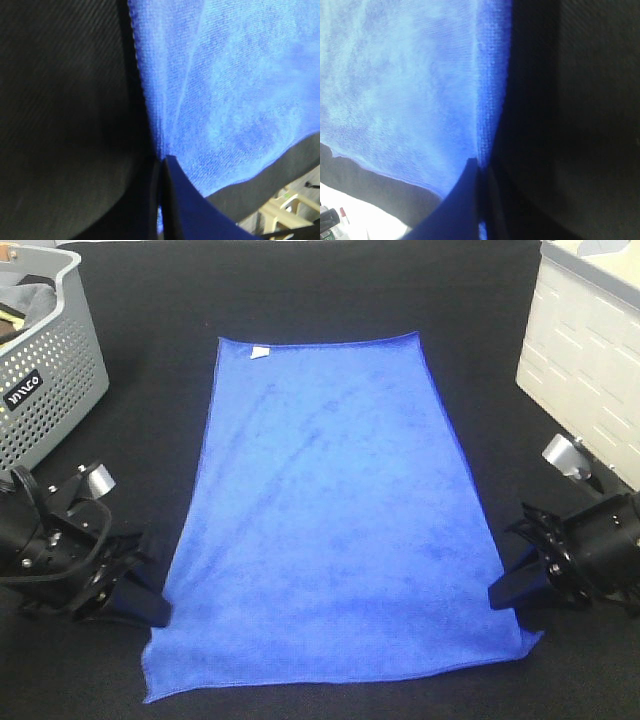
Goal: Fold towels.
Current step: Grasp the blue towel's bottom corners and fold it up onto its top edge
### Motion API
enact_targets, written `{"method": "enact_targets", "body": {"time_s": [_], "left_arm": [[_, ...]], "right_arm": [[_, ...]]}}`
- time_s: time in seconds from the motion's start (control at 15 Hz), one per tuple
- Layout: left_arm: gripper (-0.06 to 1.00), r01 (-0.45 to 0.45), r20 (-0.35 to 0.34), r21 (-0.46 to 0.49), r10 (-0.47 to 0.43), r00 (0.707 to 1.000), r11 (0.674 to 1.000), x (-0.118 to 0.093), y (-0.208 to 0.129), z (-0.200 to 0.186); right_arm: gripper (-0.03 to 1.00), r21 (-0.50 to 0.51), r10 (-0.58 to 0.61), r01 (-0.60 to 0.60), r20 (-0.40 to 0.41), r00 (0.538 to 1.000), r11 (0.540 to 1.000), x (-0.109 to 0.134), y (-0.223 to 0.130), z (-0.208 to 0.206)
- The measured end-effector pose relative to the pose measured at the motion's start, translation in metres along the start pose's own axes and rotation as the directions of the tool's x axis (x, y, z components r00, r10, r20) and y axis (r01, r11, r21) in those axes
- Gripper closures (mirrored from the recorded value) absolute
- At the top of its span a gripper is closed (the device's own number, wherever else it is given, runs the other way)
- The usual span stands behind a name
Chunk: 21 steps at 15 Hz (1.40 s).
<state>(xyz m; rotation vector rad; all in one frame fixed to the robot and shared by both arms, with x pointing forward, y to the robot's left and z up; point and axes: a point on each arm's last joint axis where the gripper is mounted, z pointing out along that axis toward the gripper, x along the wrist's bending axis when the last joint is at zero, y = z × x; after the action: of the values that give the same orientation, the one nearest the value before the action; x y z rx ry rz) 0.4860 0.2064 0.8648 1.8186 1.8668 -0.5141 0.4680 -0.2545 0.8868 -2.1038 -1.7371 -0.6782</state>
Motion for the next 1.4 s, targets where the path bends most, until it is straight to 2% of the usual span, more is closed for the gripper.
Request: {"method": "enact_targets", "body": {"time_s": [0.13,0.4,0.73,0.93,1.13,1.4], "left_arm": [[0.94,0.001,-0.033,0.026,0.000,0.999,1.000,-0.001,-0.017,-0.012],[0.94,0.020,-0.029,0.076,-0.018,0.999,0.997,0.000,-0.051,-0.021],[0.94,0.012,-0.041,0.043,-0.010,0.999,0.999,-0.001,-0.051,-0.026],[0.94,0.023,-0.054,-0.041,-0.025,0.998,0.999,-0.007,-0.029,-0.030],[0.94,0.011,-0.047,-0.173,-0.020,0.999,0.985,-0.022,0.008,-0.043],[0.94,-0.051,-0.046,-0.297,0.039,0.998,0.954,-0.044,0.050,-0.063]], "right_arm": [[0.97,0.022,0.015,-0.015,0.014,1.000,1.000,-0.002,-0.019,-0.004],[0.97,0.070,0.037,-0.038,0.028,0.999,0.997,-0.009,-0.052,-0.005],[0.97,0.031,-0.009,0.008,0.019,1.000,0.999,-0.005,-0.055,-0.013],[0.97,-0.067,-0.075,0.076,0.005,0.997,0.995,0.010,-0.021,-0.023],[0.97,-0.192,-0.150,0.146,-0.005,0.989,0.970,0.033,0.022,-0.044],[0.97,-0.202,-0.181,0.175,-0.012,0.983,0.964,0.046,0.060,-0.048]]}}
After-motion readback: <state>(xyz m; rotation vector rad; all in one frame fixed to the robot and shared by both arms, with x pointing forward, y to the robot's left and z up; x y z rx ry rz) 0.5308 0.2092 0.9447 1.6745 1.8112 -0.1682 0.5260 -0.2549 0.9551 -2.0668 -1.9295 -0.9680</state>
